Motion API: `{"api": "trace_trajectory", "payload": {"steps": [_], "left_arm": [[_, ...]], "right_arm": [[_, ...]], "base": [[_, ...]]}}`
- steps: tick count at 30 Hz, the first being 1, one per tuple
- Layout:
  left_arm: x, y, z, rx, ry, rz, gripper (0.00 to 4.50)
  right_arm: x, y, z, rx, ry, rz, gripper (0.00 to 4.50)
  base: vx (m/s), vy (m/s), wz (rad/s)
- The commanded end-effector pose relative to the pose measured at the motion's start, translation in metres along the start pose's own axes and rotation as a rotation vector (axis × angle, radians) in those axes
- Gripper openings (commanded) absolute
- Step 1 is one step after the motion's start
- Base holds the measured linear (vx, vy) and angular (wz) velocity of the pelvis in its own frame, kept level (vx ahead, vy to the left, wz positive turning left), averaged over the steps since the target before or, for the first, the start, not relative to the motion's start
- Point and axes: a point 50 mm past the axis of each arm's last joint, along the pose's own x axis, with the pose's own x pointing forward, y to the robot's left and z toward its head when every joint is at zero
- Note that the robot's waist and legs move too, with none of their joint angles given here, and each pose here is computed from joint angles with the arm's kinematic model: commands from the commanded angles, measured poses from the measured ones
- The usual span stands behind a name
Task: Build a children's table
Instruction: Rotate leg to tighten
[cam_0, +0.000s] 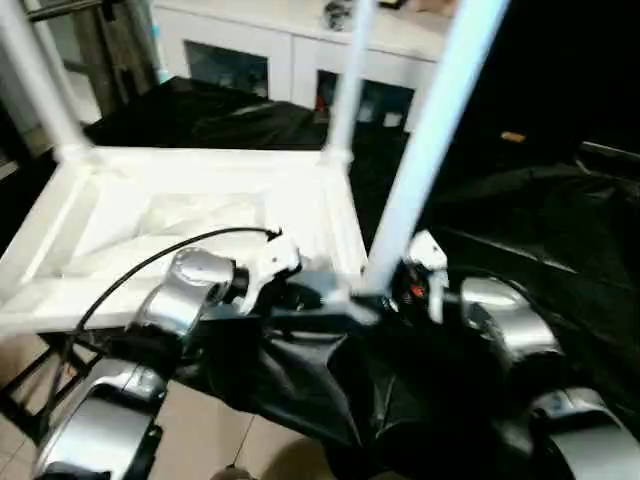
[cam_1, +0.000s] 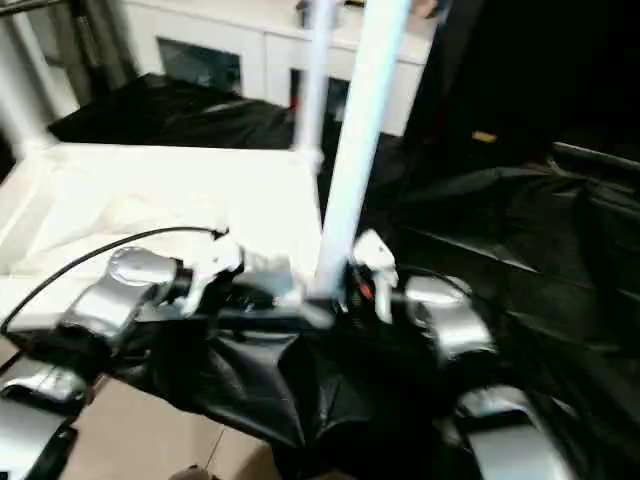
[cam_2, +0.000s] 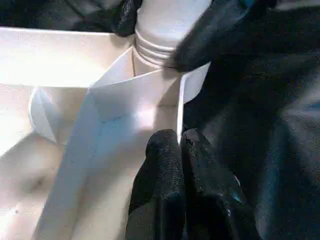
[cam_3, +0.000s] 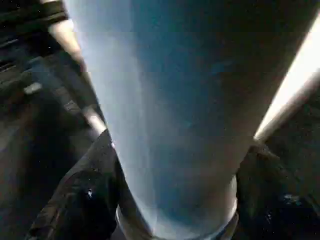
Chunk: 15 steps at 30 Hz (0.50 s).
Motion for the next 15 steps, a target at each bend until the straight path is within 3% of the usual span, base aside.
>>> {"api": "trace_trajectory", "payload": {"steps": [1, 4, 9, 10, 15], "left_arm": [[0.018, 0.000, 0.013, -0.010, -0.024, 0.076, 0.00], [0.034, 0.000, 0.022, -0.048, -0.033, 0.151, 0.00], [0.051, -0.006, 0.034, -0.042, -0.057, 0.176, 0.00], [0.053, -0.007, 0.036, -0.038, -0.064, 0.164, 0.00], [0.051, -0.012, 0.035, -0.009, -0.081, 0.099, 0.00]], "right_arm": [[0.018, 0.014, -0.017, 0.052, 0.089, -0.050, 2.67], [0.030, 0.011, -0.023, 0.146, 0.141, -0.269, 2.66], [0.044, 0.021, -0.021, 0.059, 0.169, -0.306, 2.66], [0.046, 0.021, -0.019, 0.073, 0.153, -0.302, 3.22], [0.048, 0.021, -0.006, 0.105, 0.073, -0.225, 3.66]], "base": [[0.000, 0.000, 0.00], [0.000, 0.000, 0.00], [0.000, 0.000, 0.00], [0.000, 0.000, 0.00], [0.000, 0.000, 0.00]]}}
